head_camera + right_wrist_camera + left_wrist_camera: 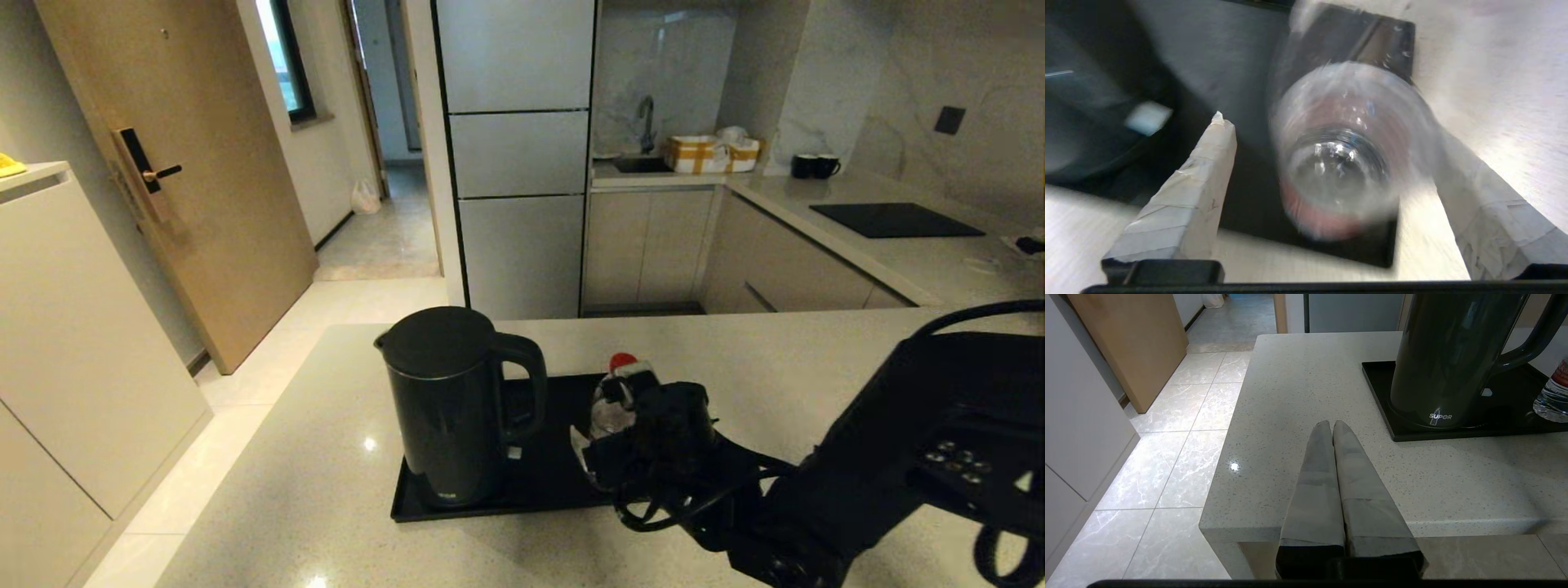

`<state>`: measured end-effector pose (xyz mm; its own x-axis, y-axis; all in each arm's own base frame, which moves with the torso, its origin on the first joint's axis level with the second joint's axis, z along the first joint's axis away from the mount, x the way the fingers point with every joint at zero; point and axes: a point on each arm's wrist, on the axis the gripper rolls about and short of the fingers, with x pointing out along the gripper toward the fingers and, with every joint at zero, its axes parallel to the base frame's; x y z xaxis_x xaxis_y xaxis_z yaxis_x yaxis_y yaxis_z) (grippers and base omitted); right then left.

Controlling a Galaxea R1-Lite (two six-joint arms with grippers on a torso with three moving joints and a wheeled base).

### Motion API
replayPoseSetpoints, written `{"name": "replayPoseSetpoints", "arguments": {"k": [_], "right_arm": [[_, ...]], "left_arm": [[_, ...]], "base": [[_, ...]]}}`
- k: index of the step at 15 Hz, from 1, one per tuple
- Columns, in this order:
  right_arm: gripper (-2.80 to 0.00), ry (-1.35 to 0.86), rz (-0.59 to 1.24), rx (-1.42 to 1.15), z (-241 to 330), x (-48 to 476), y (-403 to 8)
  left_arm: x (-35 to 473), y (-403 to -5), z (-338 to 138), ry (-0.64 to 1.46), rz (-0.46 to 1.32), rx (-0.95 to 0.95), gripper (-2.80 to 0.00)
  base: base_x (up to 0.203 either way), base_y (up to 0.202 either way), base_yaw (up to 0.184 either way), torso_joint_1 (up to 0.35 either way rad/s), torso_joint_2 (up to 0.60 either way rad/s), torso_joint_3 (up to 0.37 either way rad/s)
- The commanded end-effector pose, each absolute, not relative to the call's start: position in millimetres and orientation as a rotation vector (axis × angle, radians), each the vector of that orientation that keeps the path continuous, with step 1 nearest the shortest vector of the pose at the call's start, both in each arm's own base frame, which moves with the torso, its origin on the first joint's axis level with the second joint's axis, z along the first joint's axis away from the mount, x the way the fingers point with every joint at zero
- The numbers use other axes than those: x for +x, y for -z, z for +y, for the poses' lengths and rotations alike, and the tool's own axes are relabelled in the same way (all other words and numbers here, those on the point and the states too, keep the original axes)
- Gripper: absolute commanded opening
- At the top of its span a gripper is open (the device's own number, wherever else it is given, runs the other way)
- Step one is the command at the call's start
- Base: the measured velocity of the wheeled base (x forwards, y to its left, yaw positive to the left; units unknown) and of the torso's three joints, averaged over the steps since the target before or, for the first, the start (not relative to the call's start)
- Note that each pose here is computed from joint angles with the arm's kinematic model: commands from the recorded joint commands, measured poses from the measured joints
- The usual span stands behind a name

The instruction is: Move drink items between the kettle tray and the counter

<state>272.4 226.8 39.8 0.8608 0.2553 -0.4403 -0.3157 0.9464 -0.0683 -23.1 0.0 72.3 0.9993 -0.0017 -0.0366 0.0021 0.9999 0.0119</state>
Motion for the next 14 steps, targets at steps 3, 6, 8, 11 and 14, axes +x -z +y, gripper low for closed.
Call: {"name": "replayPoseSetpoints", "arguments": {"k": [3, 6, 8, 11, 14], "right_arm": [[0.0, -0.339, 0.389, -0.098, 200, 235, -112], [0.0, -0.338, 0.349, -0.048, 175, 207, -152], [-2.8, -0.303, 0.296, 0.001, 143, 180, -192], [-2.8, -0.148, 0.283, 0.031, 74, 129, -236], [-2.8, 0.066, 0.312, 0.026, 22, 72, -258]], "left_arm": [[-23, -72, 0, 0.002, 0.037, 0.012, -2.8], [-23, -72, 0, 0.002, 0.037, 0.012, -2.8], [-23, -72, 0, 0.002, 0.037, 0.012, -2.8], [-23, -72, 0, 0.002, 0.037, 0.012, -2.8], [-23, -72, 0, 0.002, 0.037, 0.012, -2.8]], "base": [[0.0, 0.0, 0.0, 0.0, 0.0, 0.0], [0.0, 0.0, 0.0, 0.0, 0.0, 0.0], [0.0, 0.0, 0.0, 0.0, 0.0, 0.0], [0.0, 0.0, 0.0, 0.0, 0.0, 0.0], [0.0, 0.0, 0.0, 0.0, 0.0, 0.0]]}}
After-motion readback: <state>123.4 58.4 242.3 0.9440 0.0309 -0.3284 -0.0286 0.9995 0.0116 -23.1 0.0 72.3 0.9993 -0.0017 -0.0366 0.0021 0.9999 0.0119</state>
